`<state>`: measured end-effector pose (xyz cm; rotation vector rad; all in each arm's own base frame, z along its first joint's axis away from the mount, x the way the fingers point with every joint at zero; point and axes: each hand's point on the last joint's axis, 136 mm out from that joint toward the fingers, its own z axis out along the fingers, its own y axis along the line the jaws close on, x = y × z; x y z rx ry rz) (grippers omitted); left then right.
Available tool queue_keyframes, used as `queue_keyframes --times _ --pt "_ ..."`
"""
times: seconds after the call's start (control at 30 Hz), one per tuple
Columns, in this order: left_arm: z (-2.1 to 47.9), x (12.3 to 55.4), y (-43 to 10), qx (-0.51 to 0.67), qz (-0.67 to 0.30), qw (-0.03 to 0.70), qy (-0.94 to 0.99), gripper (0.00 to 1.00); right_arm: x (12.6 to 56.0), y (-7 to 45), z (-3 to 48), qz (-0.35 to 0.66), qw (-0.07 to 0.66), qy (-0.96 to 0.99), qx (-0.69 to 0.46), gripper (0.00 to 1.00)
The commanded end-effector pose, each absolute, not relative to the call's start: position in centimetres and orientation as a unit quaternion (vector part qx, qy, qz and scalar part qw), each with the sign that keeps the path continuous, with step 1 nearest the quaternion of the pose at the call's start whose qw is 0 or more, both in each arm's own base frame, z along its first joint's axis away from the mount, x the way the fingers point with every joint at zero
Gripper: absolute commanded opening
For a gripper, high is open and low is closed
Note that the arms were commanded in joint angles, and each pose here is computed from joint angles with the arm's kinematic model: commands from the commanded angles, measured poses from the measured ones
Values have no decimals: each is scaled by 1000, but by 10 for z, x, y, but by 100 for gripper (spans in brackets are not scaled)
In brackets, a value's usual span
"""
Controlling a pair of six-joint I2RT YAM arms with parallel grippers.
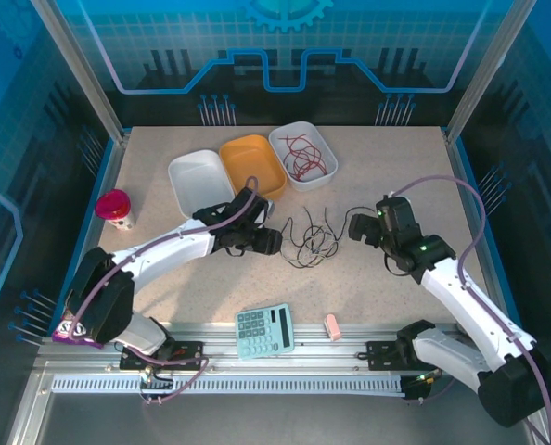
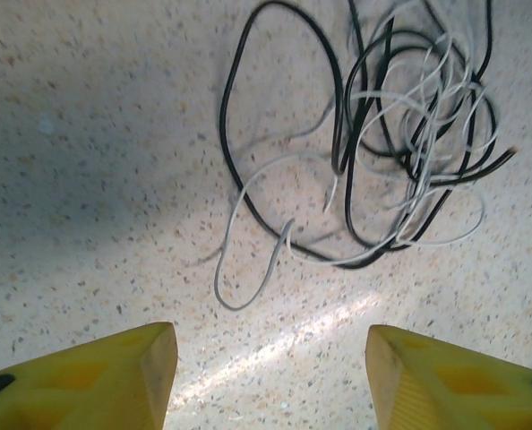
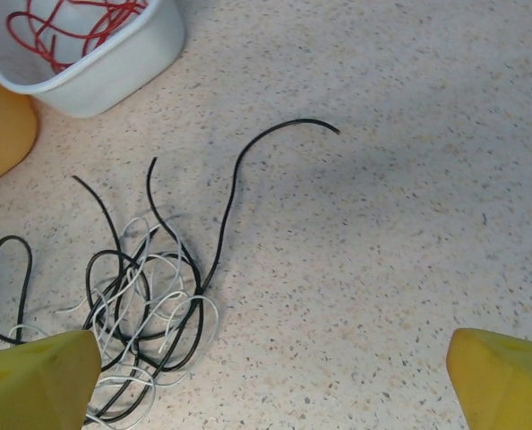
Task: Untangle the cables
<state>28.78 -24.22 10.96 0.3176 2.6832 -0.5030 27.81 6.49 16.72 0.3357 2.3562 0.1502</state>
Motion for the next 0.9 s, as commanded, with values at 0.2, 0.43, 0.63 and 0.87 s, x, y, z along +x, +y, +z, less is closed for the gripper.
queue_keyframes --times 0.2,0.43,0.63,0.87 --pt "86 296 -252 172 -154 159 960 52 274 46 153 21 352 916 193 100" --pt "69 300 -261 184 -153 137 961 43 272 46 153 22 348 919 186 100" --pt "55 301 -263 183 -152 126 963 32 274 55 146 25 328 931 161 100" --pt "63 296 -267 181 -172 128 960 0 282 81 133 53 306 942 124 100"
